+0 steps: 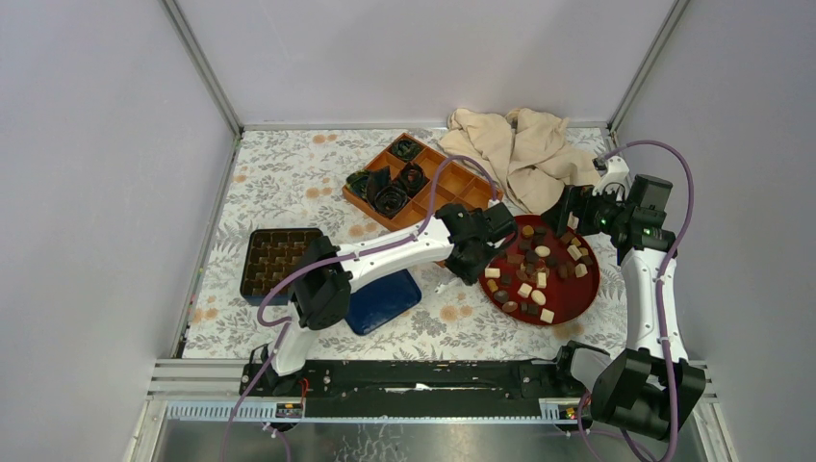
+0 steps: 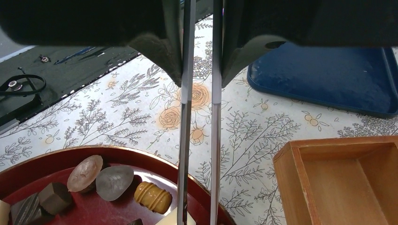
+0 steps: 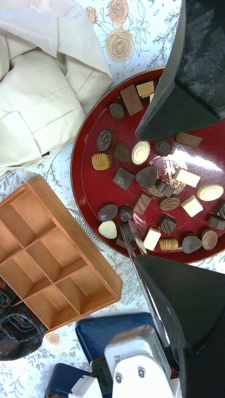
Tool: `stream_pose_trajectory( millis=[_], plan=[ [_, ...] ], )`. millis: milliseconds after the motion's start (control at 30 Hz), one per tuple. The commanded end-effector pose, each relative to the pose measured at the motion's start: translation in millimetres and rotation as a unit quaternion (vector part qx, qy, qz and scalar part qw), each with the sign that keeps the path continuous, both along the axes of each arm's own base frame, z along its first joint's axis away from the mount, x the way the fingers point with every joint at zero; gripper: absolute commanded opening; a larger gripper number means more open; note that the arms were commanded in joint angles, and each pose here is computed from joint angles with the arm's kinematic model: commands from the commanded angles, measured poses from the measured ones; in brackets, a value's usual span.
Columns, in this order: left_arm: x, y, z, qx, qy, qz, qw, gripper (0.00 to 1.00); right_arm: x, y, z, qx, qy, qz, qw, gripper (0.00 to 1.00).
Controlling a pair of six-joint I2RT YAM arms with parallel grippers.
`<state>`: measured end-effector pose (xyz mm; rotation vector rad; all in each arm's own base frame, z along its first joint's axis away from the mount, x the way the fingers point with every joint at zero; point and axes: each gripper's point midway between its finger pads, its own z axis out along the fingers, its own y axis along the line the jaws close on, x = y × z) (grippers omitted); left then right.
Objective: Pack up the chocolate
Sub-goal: Pick up the fake chocolate from the plate.
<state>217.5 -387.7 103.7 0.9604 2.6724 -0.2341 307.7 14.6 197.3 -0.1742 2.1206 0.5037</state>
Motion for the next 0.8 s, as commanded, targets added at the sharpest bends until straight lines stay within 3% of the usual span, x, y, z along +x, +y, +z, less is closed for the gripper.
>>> stream_pose_trajectory(
  millis=[0, 267, 500, 767],
  plan=[
    [5.3, -3.2, 16.3, -0.014, -0.010, 0.000, 1.000, 0.00, 1.9, 2.7, 21.9, -0.005, -0.039, 0.014, 0.999, 1.00],
    [-0.9, -17.9, 53.1, -0.109, -0.015, -0.007, 0.994, 0.00, 1.3, 3.2, 23.7, -0.005, -0.042, 0.014, 0.999, 1.00],
    [-17.5, -6.5, 75.0, -0.198, 0.001, 0.006, 0.980, 0.00, -0.2, 4.0, 28.1, -0.007, -0.051, 0.015, 0.999, 1.00],
    [-16.8, 78.0, 86.5, -0.217, -0.051, 0.100, 0.970, 0.00, -4.1, 13.2, 32.8, 0.009, -0.061, 0.036, 0.997, 1.00]
  ],
)
